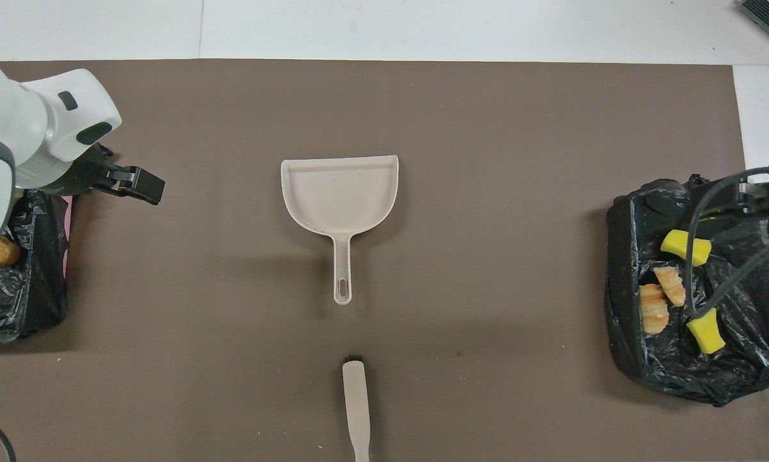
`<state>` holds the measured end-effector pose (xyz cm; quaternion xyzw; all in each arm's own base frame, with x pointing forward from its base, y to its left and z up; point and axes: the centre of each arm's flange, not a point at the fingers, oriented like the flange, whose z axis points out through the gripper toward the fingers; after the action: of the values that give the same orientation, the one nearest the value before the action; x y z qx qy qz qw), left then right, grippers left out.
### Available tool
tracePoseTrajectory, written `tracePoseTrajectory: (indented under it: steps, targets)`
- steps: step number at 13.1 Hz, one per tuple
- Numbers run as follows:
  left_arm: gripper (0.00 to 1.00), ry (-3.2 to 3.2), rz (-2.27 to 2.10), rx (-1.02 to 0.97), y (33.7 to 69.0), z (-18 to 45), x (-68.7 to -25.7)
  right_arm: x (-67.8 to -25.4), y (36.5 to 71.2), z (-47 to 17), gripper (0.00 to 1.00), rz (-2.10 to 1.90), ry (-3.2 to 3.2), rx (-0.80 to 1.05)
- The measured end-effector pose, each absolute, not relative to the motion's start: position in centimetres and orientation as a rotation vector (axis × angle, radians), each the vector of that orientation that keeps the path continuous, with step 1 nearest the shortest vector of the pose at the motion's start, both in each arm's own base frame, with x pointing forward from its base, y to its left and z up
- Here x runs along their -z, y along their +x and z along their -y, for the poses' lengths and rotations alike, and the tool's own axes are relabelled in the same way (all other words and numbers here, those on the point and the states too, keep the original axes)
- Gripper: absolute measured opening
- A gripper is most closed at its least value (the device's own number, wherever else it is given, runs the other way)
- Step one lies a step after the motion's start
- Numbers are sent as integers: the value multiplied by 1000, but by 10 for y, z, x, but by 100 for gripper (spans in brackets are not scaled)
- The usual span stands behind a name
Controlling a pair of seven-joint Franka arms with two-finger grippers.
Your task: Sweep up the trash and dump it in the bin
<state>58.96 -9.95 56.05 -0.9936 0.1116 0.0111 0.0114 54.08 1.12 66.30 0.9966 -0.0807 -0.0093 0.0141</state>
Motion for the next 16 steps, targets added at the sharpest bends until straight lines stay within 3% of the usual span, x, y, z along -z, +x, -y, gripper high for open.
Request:
tracePoseTrajectory:
  steps: [16]
  targets:
    - [100, -3145, -126, -25, 570, 71, -599, -663, 541, -14, 100, 155, 3120, 29]
